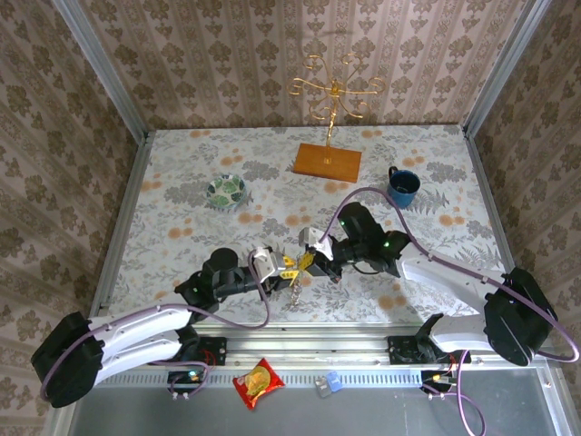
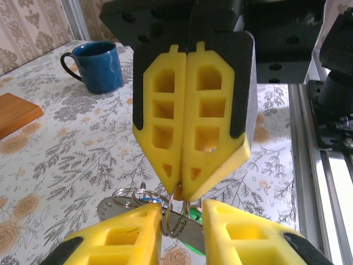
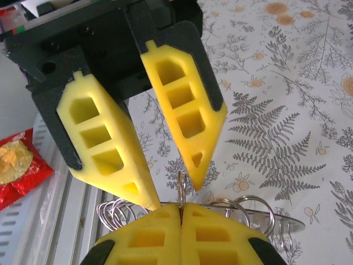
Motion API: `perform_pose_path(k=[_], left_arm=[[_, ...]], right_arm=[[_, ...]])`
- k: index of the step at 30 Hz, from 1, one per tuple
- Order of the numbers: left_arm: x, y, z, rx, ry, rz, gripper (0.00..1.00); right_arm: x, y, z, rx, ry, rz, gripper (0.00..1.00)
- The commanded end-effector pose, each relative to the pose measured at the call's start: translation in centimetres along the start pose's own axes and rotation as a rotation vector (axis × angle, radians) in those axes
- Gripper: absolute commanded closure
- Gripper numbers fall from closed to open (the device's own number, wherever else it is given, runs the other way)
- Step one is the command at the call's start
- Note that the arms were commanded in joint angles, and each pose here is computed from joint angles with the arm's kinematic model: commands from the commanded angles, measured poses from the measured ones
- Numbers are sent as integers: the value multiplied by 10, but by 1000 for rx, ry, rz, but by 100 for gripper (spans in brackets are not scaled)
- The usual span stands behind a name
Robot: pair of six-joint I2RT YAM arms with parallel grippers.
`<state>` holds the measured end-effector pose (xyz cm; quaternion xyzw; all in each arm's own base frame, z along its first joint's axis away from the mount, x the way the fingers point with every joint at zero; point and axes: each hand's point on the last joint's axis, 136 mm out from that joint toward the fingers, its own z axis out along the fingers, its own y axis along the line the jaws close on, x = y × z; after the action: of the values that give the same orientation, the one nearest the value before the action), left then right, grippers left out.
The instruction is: Put the keys on the keyring
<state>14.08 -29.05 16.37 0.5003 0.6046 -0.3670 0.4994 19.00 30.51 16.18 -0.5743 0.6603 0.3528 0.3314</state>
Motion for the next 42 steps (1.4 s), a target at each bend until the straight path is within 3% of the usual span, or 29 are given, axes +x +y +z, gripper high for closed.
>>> perform_pose_path(k=[1, 10, 14, 16, 21, 27, 33, 40, 42], left_arm=[[0, -3, 0, 40, 43, 38, 74], [-3, -2, 3, 72, 63, 47, 84], [-4, -2, 3, 75, 58, 55, 100], [-4, -1, 2, 68, 53, 54, 100], [-2, 0, 0, 52, 38, 48, 100], [-3, 2, -1, 35, 14, 40, 100], [-4, 1, -1, 34, 3, 36, 100], [-4, 1, -2, 28, 1, 36, 100], [-4, 3, -2, 14, 1, 34, 100]], right_arm=[[-4, 8, -6, -7, 60, -84, 100], [-19, 17, 0, -24, 128, -203, 100], [-22, 20, 0, -32, 118, -206, 100], [-19, 17, 1, -13, 114, -181, 100], [-10, 2, -9, 61, 52, -62, 73], [2, 2, -7, 59, 54, 19, 65], [0, 0, -3, 53, 40, 29, 70], [-5, -2, -2, 50, 17, 37, 100], [-3, -2, -2, 53, 22, 47, 100]])
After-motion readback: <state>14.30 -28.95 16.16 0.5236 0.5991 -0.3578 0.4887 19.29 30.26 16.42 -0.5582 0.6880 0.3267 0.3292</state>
